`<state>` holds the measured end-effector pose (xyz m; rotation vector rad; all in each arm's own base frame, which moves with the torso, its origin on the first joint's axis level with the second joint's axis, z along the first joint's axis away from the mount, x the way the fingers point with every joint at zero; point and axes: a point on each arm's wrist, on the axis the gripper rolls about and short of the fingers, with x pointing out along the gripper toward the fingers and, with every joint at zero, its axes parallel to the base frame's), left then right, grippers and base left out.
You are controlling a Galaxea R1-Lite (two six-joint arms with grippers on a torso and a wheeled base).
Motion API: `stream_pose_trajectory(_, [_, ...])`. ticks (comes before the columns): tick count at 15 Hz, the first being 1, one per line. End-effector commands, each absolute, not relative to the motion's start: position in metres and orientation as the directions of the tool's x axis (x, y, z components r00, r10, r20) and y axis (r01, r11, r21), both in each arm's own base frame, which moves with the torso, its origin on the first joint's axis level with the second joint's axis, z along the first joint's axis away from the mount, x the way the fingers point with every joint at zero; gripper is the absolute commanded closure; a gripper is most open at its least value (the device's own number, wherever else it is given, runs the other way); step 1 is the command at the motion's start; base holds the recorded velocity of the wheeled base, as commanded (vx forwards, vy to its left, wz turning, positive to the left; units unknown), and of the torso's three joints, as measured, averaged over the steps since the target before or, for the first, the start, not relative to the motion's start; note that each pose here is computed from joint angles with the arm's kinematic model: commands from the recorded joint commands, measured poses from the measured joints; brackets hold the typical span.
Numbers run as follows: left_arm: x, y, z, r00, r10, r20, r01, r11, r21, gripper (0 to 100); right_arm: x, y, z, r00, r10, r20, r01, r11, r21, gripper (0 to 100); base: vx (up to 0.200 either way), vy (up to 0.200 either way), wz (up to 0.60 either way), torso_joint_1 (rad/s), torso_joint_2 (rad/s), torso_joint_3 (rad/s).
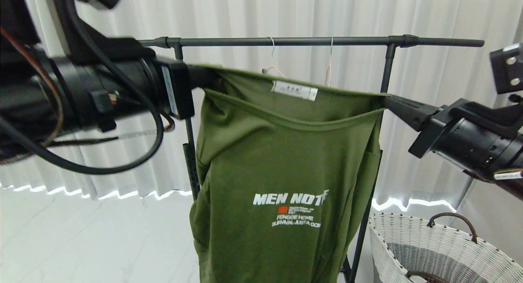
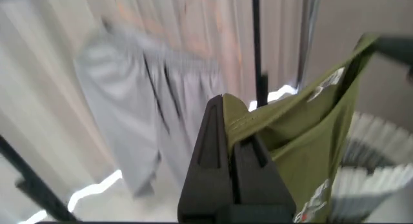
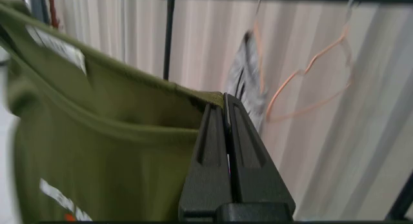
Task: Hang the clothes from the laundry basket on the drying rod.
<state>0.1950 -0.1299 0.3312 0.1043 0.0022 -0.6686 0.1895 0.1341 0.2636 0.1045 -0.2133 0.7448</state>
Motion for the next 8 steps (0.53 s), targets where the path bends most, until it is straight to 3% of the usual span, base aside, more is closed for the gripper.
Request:
stream_pose_trajectory(1, [0.184, -0.133, 0.377, 0.784, -0.616, 0.078, 0.608, 0.787, 0.103, 100, 0.175, 0.119, 0.293, 0.707, 0.631, 0.321, -0.667, 0.745, 0.004, 100, 0.0, 0.0, 0.0, 0.0, 0.0, 0.0])
stream_pose_trajectory(2, [0.181, -0.134, 0.382, 0.799, -0.594, 0.096, 0.586, 0.804, 0.099, 100, 0.171, 0.116, 0.3, 0.706, 0.629, 0.326, -0.666, 0.746, 0.002, 100, 0.0, 0.0, 0.0, 0.0, 0.0, 0.0])
stream_pose_trajectory(8, [0.174, -0.143, 0.361, 0.847, -0.531, 0.003, 0.528, 0.843, 0.098, 100, 0.164, 0.109, 0.317, 0.715, 0.626, 0.312, -0.645, 0.763, -0.053, 100, 0.0, 0.0, 0.0, 0.0, 0.0, 0.0])
